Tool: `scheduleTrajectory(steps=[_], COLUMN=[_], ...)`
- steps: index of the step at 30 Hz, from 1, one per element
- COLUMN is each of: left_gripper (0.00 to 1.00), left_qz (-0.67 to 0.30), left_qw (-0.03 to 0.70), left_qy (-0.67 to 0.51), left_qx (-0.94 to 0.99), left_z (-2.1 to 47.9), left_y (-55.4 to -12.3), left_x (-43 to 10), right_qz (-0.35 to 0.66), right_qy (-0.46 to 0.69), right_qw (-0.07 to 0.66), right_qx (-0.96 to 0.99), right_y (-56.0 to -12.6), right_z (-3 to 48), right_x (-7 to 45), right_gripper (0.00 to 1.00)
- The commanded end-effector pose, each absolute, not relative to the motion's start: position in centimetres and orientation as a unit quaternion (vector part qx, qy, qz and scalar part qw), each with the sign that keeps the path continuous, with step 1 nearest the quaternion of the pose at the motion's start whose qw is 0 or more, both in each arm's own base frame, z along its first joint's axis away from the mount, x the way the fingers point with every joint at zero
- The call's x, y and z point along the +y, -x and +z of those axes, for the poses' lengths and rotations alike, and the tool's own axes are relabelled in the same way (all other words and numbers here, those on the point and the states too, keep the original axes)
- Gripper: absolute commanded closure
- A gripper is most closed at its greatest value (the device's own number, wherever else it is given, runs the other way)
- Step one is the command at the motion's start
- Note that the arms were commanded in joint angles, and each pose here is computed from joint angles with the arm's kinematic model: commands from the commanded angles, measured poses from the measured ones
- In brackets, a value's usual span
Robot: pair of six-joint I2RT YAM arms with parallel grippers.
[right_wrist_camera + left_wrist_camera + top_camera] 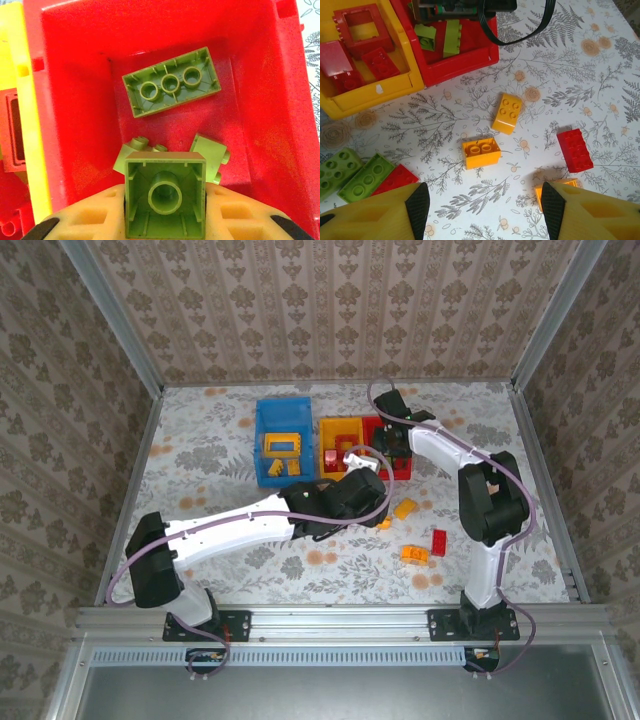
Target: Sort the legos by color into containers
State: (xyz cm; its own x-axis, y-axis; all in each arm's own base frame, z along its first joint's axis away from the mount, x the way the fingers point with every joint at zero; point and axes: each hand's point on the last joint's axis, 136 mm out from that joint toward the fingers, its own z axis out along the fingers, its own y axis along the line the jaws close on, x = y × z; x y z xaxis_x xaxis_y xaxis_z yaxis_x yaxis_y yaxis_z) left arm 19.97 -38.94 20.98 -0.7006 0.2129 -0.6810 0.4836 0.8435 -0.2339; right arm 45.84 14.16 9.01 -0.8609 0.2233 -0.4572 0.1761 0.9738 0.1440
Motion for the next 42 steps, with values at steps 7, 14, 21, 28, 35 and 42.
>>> scheduleTrajectory(steps=[7,14,21,28,35,42], left_gripper=[0.36,0.28,0.21,0.13,0.07,0.08], left_qz=[-0.197,-0.189,-0.166,-0.100,-0.077,-0.077], left_qw=[0.364,0.350,0.284,0.212,0.182,0.170], left_qy=[-0.195,-0.221,-0.277,-0.323,-0.239,-0.194], left_qx=[0.889,0.890,0.903,0.917,0.951,0.963], left_z=[23.1,22.0,17.7,12.0,8.0,5.6], left_y=[-20.5,-19.8,-18.9,-18.8,-19.7,-21.3], left_x=[-38.5,-38.1,-38.3,-39.6,-41.2,-42.1], right_qz=[0.047,0.064,0.095,0.111,0.118,0.119], right_qy=[-0.115,-0.098,-0.062,-0.066,-0.095,-0.106], right_qw=[0.221,0.273,0.355,0.372,0.365,0.359], right_qx=[0.967,0.955,0.928,0.919,0.919,0.920], right_y=[-46.5,-46.5,-42.2,-32.3,-25.3,-22.7], right_z=[8.2,13.5,22.2,23.1,22.0,22.0], right_x=[14.2,14.4,14.0,10.4,7.5,6.5], right_gripper=[0.55,0.42,0.39,0.29,0.26,0.27])
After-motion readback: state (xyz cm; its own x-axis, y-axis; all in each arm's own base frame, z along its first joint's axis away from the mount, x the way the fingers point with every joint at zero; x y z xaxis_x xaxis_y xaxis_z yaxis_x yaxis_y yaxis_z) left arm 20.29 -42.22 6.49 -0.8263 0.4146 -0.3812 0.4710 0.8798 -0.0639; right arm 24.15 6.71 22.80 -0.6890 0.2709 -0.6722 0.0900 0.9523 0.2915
